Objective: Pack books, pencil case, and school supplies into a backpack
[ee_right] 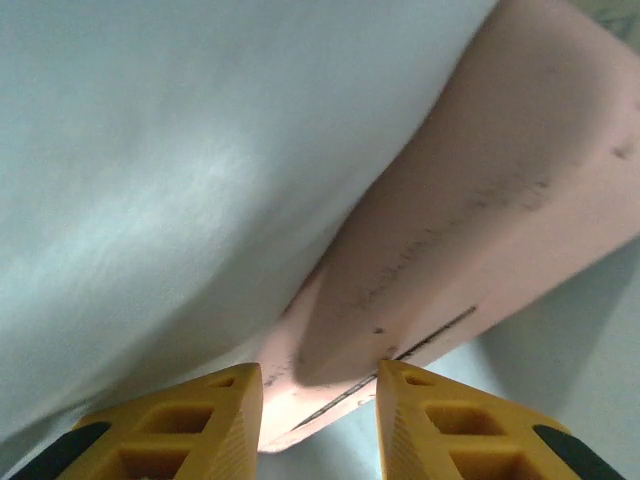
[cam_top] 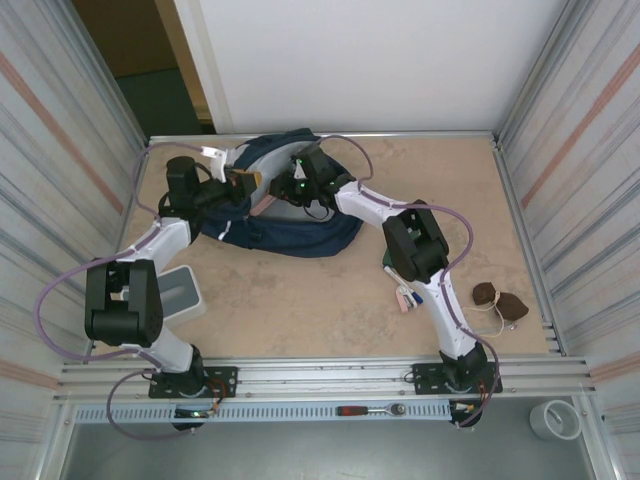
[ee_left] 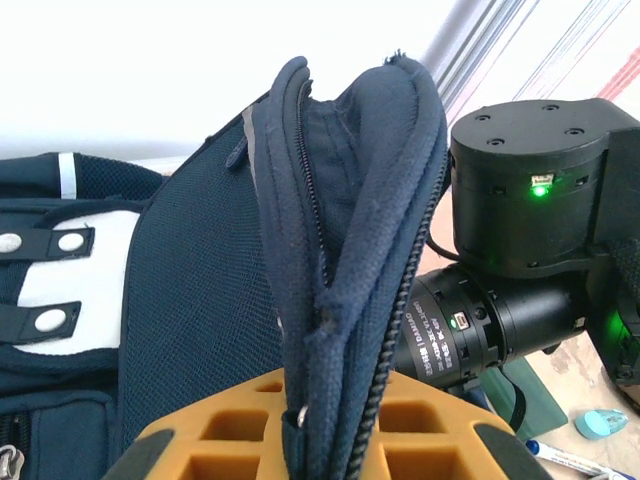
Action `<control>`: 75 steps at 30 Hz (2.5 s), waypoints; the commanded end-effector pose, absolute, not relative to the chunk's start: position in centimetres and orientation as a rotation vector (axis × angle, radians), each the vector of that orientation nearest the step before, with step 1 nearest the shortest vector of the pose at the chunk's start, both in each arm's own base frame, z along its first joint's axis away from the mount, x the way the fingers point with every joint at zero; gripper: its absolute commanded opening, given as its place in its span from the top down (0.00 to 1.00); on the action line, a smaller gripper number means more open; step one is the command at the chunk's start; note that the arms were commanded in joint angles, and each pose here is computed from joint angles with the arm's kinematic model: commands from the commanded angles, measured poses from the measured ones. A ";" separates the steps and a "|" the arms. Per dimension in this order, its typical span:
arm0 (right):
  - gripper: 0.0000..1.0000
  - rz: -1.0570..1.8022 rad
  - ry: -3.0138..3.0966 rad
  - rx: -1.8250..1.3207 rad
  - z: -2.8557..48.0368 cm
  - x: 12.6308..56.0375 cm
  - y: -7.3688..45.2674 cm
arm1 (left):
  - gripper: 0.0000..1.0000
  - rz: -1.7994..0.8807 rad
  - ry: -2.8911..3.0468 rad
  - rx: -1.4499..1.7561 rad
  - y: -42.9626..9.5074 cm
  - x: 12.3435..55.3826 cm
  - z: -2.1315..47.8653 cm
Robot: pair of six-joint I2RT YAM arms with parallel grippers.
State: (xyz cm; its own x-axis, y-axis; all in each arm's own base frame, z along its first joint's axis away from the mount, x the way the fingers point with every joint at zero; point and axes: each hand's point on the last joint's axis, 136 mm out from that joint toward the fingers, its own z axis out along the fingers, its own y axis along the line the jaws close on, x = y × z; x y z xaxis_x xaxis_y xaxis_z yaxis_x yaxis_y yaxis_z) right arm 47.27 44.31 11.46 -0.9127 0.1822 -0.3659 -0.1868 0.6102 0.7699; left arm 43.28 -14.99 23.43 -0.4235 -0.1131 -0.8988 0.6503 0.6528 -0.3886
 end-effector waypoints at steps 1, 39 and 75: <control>0.64 1.328 2.323 -0.111 15.9 46.7 45.2 | 0.88 -0.933 1.762 0.465 -15.7 43.0 25.9; 0.13 0.068 2.707 0.386 2.7 37.3 9.2 | 0.88 -0.902 1.808 0.454 -15.6 43.6 24.6; 0.48 1.359 2.339 0.239 14.8 47.8 37.1 | 0.87 -0.893 1.796 0.474 -15.8 42.8 25.2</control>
State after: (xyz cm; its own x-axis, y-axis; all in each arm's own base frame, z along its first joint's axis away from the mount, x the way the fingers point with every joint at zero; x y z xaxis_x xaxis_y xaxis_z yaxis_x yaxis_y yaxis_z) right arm 46.21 35.12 12.58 -0.9035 0.3059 -0.3002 -0.0583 0.6063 0.7931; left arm 43.31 -15.08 22.80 -0.4443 -0.0947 -0.8909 0.6339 0.6694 -0.3873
